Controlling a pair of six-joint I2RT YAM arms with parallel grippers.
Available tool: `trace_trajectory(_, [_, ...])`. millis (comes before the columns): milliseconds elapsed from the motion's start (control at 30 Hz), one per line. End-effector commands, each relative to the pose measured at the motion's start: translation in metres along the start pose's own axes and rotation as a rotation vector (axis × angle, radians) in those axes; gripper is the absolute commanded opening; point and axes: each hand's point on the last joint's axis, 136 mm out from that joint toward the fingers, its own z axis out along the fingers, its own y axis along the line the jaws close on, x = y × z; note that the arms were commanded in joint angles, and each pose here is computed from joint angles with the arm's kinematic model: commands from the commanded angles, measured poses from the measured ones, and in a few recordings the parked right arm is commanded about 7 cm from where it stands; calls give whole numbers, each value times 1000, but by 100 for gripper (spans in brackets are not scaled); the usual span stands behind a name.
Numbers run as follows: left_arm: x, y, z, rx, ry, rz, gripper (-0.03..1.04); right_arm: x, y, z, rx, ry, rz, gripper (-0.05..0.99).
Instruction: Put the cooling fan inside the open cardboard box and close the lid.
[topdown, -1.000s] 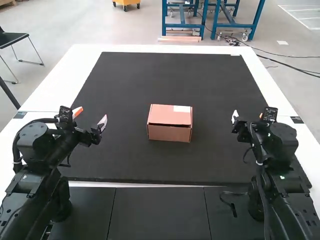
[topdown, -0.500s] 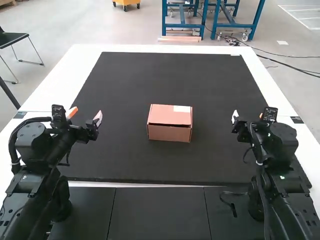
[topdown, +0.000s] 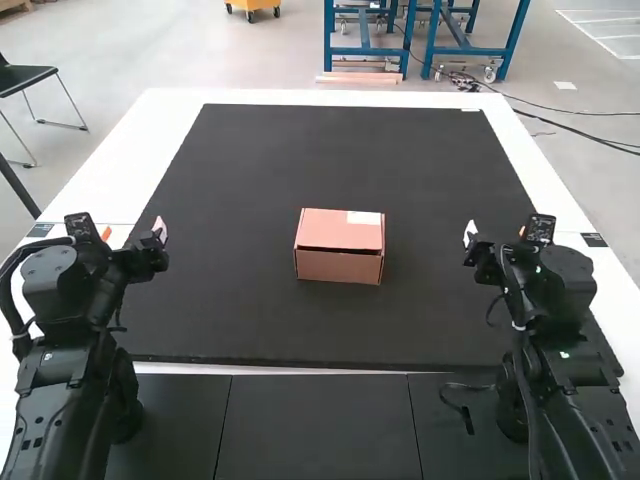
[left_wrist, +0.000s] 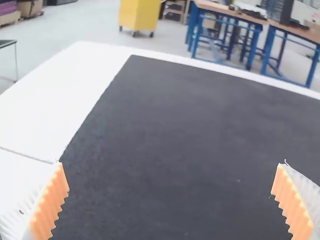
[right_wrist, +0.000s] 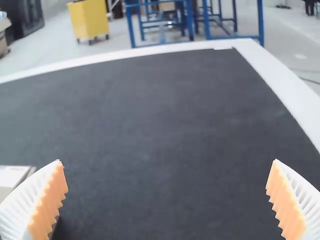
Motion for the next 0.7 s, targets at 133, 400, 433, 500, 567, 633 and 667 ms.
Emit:
trace_trajectory(133, [0,9,-1,-38,-8,-5,96,-2,-2,0,13,-15,-1,91])
trace_trajectory(400, [0,9,-1,-38,-7,3,96,-2,-2,0,13,-15,-1,91])
trace_trajectory(433, [1,7,-1,-29,-4,3,96,-2,-2,0,13,-13,-1,91])
trace_trajectory(500, [3,-4,0,12,2,7,96,-2,-2,0,13,-15,-1,91])
trace_trajectory(567, [4,-15,0,57,8,11,96,-3,-2,0,12,-16,-1,91])
trace_trajectory(633, [2,-26,0,100,-2,22,96,-2,-2,0,13,-13,-1,91])
trace_trajectory(667, [0,-30,0,113,-11,44,96,-2,-2,0,13,-15,-1,91])
